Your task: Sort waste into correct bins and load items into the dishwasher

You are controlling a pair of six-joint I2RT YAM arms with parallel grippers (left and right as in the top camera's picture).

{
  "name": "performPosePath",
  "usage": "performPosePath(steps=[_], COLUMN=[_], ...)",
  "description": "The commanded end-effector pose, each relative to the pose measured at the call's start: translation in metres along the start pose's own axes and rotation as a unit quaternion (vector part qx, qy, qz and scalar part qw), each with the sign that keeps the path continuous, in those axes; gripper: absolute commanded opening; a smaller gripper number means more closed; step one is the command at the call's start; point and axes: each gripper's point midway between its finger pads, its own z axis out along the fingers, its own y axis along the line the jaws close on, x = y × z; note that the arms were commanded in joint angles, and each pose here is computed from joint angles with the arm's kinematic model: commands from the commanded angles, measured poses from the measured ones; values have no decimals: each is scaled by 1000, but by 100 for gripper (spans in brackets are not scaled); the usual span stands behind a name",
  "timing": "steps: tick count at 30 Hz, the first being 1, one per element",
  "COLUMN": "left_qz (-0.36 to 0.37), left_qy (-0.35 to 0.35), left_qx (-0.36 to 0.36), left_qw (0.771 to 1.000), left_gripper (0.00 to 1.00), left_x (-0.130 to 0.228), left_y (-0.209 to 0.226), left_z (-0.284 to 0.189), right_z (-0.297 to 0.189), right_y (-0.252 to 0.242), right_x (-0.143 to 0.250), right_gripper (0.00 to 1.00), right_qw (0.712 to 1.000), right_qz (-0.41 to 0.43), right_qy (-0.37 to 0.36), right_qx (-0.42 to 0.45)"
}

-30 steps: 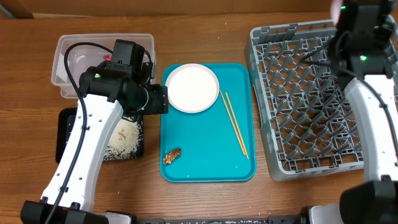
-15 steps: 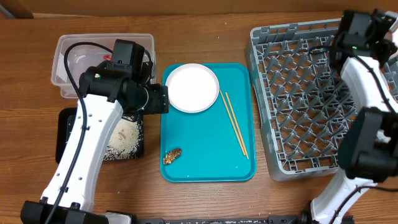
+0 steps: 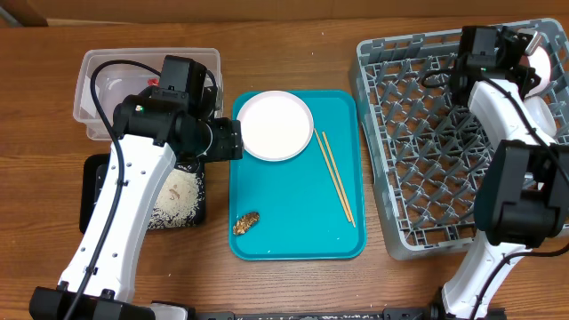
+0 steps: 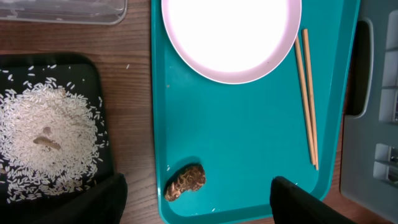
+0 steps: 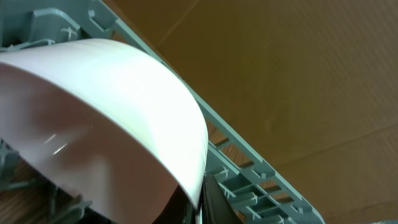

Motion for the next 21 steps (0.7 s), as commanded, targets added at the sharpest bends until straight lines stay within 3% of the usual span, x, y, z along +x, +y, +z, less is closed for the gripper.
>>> performPosePath(steps=[1,2,5,10,17,21], left_qz=[-4,-4,-4,-4,-4,-4], left_qy=[-9,-9,-8,-9,-9,-9], left_qx=[1,1,1,1,1,1], left_qw=[1000,1000,1000,1000,1000,1000], left_gripper=[76,76,76,77,77,80], left_x=[-4,-4,-4,-4,-4,-4], left_y=[-1,-1,-1,-1,-1,-1], left_z=[-4,-4,-4,-4,-4,-4], right_z=[-19,-21,-28,-40,-65,-96], right_y=[29,32,37,36,-7,-24], right_x=[7,10,18,16,-21,-31], right_gripper=[4,6,35,58,66,69], right_qw=[998,997,996,995,994,977], right_qz=[-16,-26,-43,-49,11,27], right_qy=[3,7,16,12,-17,-10], right_qx=[-58,-67,-76,-88,-107,-213])
